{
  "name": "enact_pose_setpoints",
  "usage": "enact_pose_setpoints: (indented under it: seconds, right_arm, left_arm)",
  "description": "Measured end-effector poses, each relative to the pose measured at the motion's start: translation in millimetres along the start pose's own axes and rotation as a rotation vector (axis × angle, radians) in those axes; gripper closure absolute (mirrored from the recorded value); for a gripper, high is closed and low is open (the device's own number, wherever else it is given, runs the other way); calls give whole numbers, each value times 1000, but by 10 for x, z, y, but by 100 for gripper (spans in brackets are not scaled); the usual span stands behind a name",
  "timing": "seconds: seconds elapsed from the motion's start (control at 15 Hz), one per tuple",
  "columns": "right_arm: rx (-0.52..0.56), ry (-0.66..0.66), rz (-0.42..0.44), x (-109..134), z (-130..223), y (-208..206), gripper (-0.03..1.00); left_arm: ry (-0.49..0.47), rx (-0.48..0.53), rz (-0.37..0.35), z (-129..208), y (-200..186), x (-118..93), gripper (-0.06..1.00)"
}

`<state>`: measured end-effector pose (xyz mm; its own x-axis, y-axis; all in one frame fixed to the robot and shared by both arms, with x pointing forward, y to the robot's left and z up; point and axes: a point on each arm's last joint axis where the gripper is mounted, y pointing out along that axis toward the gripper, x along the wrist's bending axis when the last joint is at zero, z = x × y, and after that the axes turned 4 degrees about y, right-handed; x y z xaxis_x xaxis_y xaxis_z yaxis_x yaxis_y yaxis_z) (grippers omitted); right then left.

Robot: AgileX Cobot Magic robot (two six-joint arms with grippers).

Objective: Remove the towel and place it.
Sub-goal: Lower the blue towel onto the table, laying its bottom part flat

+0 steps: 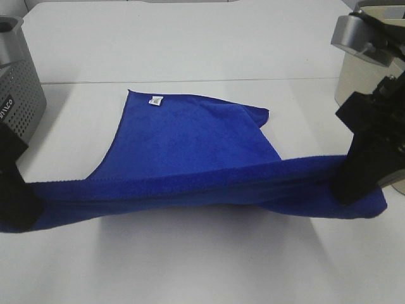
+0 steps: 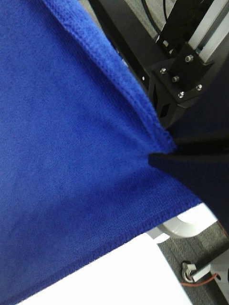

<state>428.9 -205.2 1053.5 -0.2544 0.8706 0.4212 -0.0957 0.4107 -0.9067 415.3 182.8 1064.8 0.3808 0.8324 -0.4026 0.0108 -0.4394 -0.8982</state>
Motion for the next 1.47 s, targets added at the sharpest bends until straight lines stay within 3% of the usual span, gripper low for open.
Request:
enact_pose_setpoints:
  seconds: [0.13,0.4,0.6,0.93,1.2,1.47]
  right_arm:
    - [19,49,-32,-1,103,64,95]
    - [36,67,-73,-1,317,143,95]
    - [79,93,-82,-42,392,251,95]
    - [60,95,-114,-2,416,223,95]
    - [-77,52,-136,123,597,-18,95]
    - [-429,-146,-138,501,773,-851,95]
  left_arm:
    - [-25,4,21,117,34,-2,94]
    - [17,77,24,363,175,-70,94]
    - [-1,107,25,390,263,-37,94]
    - [-8,119,39,410,264,-47,94]
    - [-7,36,85,535,69,-139,94]
    - [86,-249,162,726,-582,-400,94]
